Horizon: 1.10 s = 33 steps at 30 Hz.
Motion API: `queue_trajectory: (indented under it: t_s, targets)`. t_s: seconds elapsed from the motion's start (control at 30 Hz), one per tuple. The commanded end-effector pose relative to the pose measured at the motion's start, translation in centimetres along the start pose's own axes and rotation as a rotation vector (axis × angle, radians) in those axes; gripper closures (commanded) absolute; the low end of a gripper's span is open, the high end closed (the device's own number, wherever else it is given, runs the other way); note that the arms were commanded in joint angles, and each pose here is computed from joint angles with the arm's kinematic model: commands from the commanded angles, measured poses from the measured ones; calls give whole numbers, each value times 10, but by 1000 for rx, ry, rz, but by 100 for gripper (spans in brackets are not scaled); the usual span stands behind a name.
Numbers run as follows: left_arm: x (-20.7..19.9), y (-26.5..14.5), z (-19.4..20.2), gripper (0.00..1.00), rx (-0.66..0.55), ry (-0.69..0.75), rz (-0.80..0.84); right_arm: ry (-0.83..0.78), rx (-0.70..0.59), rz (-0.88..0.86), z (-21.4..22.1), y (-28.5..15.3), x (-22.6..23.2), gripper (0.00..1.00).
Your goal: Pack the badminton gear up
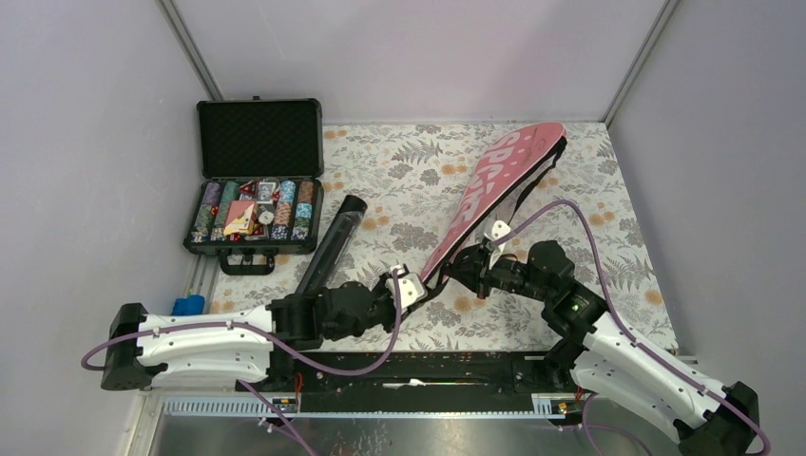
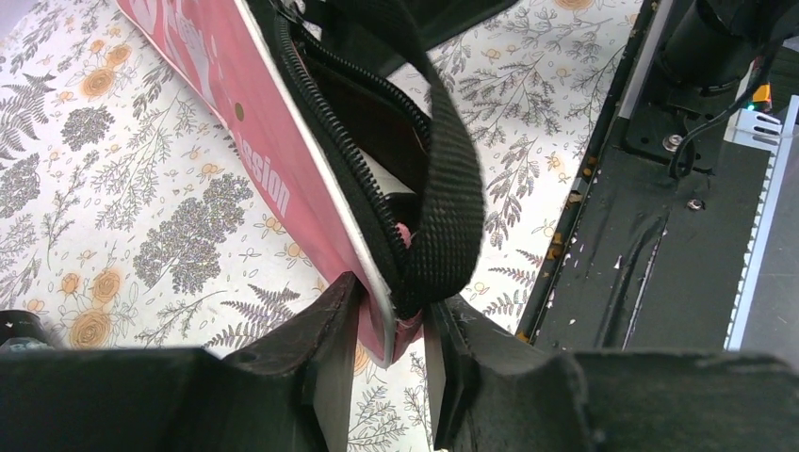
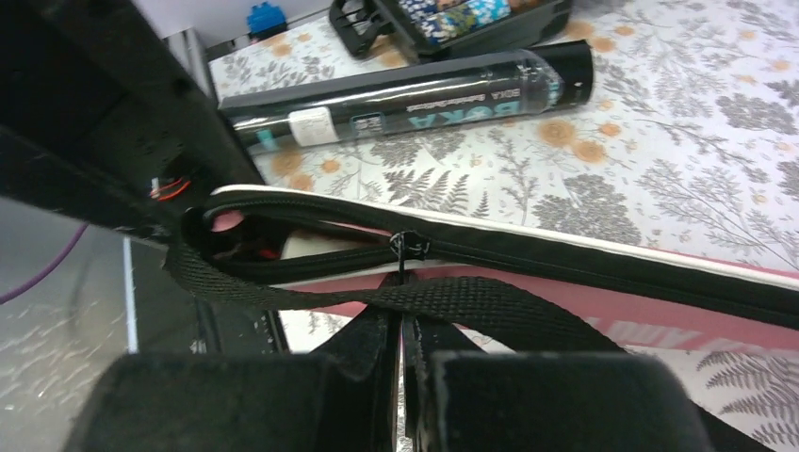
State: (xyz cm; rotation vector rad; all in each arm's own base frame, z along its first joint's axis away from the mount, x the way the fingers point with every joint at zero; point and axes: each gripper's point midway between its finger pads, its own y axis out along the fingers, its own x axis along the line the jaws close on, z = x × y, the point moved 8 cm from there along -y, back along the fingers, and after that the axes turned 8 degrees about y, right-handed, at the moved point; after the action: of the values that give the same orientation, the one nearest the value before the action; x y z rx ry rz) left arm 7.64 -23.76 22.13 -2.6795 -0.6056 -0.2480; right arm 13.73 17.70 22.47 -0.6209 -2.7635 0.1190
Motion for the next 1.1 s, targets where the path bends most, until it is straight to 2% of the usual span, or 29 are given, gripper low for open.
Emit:
queue_trajectory:
  t_s: [0.0, 0.27, 0.43, 0.53, 0.63, 0.73, 0.8, 1.07]
  targets:
    - [10, 5, -41, 72, -136, -75, -39, -82, -51, -254, -30, -3, 41, 100]
    - [16, 6, -52, 74, -168, -133, 3, -103, 33, -331, -31, -11, 67, 100]
    - [20, 7, -55, 74, -169, -143, 3, -63, 120, -339, -24, -6, 79, 100]
    - [21, 7, -58, 72, -173, -147, -3, 16, 99, -274, -26, -2, 79, 100]
    - [22, 2, -47, 63, -160, -137, -25, 38, 37, -202, -33, -7, 76, 100]
    - [22, -7, -39, 43, -195, -42, 12, 38, -16, -135, -42, -17, 72, 100]
    - [22, -13, -33, 35, -187, 11, 21, 42, -40, -110, -45, -22, 71, 100]
    - [28, -24, -27, 28, -177, 228, 50, 69, -43, -131, -48, -29, 75, 100]
